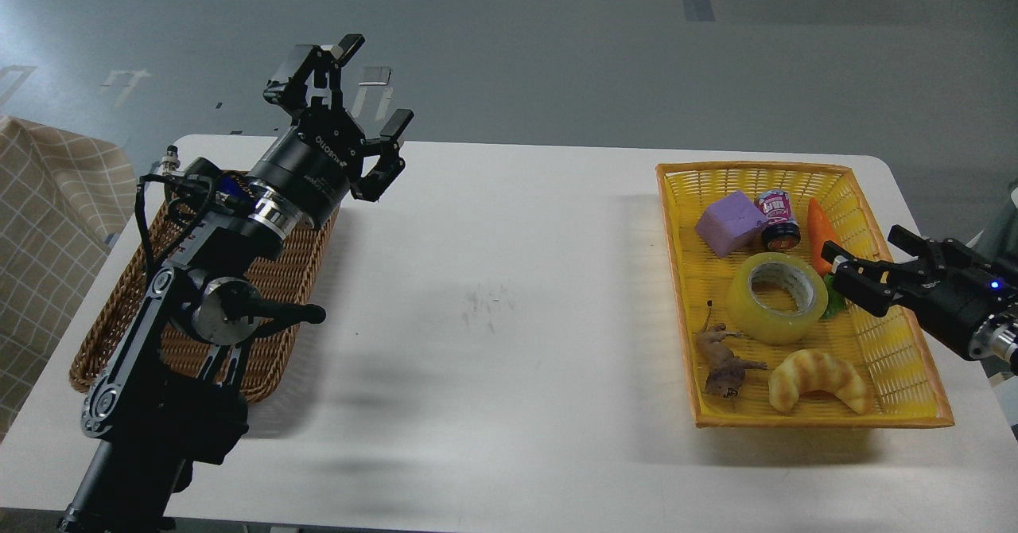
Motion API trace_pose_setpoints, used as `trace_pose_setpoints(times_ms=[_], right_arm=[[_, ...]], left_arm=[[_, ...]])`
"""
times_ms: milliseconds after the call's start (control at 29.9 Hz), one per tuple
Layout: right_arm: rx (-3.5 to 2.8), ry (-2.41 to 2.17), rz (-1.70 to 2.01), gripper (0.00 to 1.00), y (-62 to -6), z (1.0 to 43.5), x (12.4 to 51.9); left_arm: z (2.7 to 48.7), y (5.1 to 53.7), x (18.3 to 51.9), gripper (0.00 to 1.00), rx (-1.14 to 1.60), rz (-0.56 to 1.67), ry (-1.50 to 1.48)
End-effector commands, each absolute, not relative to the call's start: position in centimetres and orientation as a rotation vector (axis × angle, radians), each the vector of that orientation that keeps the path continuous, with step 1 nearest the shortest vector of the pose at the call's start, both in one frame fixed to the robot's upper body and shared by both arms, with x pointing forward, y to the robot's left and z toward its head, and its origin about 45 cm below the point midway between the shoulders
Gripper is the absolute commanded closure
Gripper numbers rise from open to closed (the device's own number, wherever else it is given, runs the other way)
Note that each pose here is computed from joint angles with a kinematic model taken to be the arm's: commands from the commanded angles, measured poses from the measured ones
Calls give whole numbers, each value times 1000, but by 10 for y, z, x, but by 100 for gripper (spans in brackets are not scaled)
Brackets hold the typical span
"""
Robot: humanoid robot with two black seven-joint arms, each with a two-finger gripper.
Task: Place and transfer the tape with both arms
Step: 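Reach the right gripper into the yellow basket and grasp the tape roll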
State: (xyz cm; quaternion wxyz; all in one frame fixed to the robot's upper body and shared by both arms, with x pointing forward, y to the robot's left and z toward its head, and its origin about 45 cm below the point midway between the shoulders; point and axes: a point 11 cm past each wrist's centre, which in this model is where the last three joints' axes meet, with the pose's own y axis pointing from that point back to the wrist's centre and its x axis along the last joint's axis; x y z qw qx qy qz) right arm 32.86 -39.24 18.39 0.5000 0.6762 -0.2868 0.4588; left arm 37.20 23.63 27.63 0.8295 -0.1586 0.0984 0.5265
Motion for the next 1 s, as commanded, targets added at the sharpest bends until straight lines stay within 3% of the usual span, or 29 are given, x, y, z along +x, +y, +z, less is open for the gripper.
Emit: trace_pose_setpoints(times_ms=[0, 969], right_arm=[[1642, -644, 1066, 1, -393, 172, 332], [1708, -646, 903, 8, -370, 128, 349]], left_arm=[[276, 236, 372, 1, -335, 1118, 208], [273, 239, 371, 1, -332, 1129, 217]])
